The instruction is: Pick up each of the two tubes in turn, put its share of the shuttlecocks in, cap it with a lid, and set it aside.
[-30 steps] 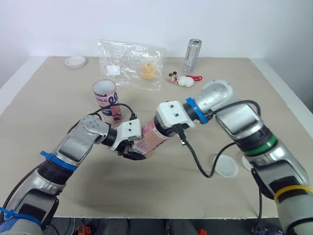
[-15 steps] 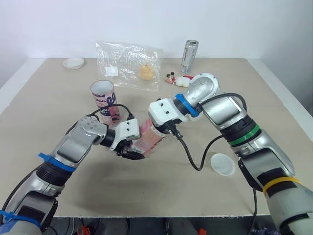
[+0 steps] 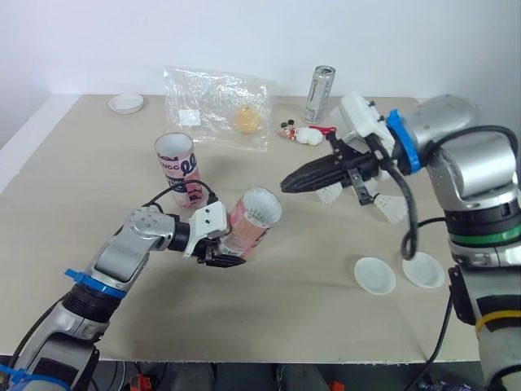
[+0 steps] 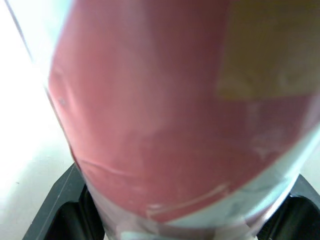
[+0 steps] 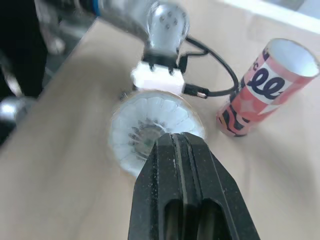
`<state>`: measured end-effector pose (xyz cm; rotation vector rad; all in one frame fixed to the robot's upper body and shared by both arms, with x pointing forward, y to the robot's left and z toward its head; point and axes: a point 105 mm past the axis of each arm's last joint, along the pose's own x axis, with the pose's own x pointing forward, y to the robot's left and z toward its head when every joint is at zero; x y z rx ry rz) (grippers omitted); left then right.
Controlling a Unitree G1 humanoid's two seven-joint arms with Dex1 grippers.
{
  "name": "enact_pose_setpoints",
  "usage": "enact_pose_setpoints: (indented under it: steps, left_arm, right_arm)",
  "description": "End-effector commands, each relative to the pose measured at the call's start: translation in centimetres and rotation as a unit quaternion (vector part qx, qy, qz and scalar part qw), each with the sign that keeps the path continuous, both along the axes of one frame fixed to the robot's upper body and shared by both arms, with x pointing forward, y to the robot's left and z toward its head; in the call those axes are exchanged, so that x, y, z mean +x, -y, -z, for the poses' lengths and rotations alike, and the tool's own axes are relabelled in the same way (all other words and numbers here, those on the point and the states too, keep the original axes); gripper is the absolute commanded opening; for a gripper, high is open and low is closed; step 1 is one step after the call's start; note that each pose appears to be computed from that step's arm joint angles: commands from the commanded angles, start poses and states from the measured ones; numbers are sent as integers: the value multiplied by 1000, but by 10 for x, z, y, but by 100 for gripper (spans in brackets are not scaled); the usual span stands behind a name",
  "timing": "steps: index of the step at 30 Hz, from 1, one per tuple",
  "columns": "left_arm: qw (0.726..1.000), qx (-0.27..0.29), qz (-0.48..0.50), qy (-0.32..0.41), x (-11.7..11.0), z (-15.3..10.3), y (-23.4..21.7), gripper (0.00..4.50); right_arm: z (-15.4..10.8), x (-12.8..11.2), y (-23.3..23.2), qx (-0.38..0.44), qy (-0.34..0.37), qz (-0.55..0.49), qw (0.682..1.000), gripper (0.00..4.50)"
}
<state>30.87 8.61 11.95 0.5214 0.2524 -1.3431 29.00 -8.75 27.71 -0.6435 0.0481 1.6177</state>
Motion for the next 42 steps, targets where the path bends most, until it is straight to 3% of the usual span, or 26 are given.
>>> enact_pose_setpoints:
  steps: [1, 4, 12, 15, 22, 23, 30, 42]
  left_arm:
    - [999, -23, -25, 16, 7, 3, 0, 309]
    - [997, -63, -31, 23, 8, 0, 6, 309]
    - [981, -187, -48, 15, 2, -8, 24, 309]
    - [976, -213, -46, 14, -2, -6, 30, 309]
    - [975, -216, -33, 41, -6, 7, 44, 309]
    - [976, -212, -27, 46, -8, 9, 47, 309]
    - [979, -196, -5, 61, -14, 18, 56, 309]
    - [979, -199, -14, 33, -16, 33, 54, 309]
  right_arm:
    - [-6, -13, 10, 35, 2, 31, 999, 6]
    - [3, -14, 30, 66, -32, 100, 992, 6]
    - [60, -23, 94, 113, -102, 290, 945, 6]
    - [81, -32, 115, 101, -129, 341, 926, 96]
    - [113, -40, 155, 14, -144, 415, 898, 413]
    - [119, -39, 162, -6, -144, 424, 894, 432]
    - [130, -23, 178, -50, -149, 447, 880, 432]
    - [129, -2, 173, -136, -129, 382, 905, 432]
